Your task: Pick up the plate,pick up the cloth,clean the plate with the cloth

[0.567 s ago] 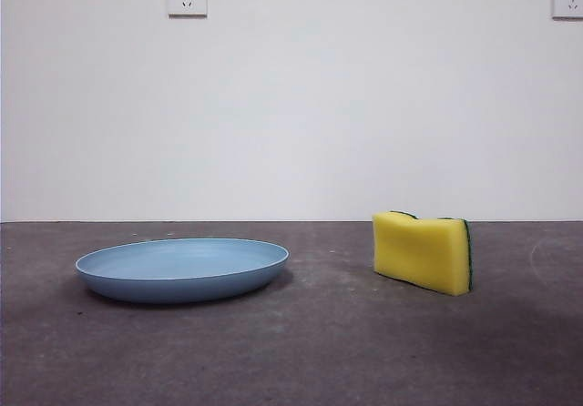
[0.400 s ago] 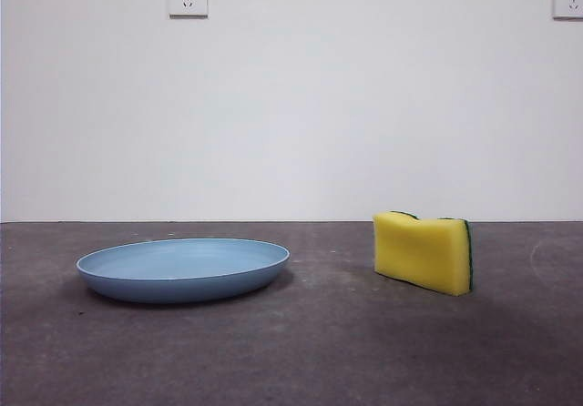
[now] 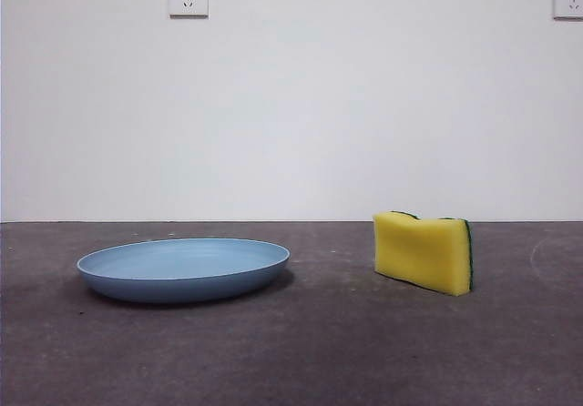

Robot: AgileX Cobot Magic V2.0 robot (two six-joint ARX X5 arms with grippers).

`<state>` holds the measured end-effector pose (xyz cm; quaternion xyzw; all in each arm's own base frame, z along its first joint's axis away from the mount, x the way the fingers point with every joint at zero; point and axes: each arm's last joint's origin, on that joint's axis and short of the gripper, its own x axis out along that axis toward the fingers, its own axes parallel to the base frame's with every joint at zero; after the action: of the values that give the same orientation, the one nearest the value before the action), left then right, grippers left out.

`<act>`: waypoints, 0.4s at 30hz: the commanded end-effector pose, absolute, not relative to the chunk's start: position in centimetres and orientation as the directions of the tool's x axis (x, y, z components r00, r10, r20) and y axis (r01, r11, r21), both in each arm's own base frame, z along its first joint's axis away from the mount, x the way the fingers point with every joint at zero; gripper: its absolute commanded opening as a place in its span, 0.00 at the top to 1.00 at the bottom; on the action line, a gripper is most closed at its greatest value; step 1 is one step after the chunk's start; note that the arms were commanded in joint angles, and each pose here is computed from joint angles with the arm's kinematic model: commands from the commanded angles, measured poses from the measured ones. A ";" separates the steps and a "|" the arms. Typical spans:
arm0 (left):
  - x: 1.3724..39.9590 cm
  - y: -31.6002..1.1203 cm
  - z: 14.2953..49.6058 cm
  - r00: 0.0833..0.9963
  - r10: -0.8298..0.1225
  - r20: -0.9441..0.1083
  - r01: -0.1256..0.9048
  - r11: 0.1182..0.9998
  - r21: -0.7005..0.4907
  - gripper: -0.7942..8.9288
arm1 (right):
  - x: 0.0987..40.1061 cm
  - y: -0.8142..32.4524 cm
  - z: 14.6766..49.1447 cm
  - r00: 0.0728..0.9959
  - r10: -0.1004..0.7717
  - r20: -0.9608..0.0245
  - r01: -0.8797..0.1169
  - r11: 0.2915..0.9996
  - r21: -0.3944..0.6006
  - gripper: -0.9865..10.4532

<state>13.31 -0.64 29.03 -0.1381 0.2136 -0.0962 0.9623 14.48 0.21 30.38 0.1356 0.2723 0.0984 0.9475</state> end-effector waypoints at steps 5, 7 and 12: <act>15.8 -0.9 29.9 0.803 -0.359 -0.476 0.209 0.917 -0.339 0.65 | 16.5 0.4 31.3 0.758 0.347 -0.552 -0.222 0.934 0.281 0.80; 16.3 -1.0 30.0 0.799 -0.377 -0.469 0.221 0.909 -0.354 0.60 | 16.7 0.4 31.2 0.752 0.351 -0.558 -0.222 0.932 0.286 0.68; 18.2 -1.0 30.3 0.786 -0.373 -0.493 0.213 0.912 -0.352 0.59 | 16.9 0.4 31.0 0.745 0.349 -0.569 -0.216 0.932 0.290 0.44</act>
<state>18.04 -1.00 30.53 -0.1466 0.2845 -0.1569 0.9343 16.86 0.34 30.87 0.1087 0.3279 0.1488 0.9266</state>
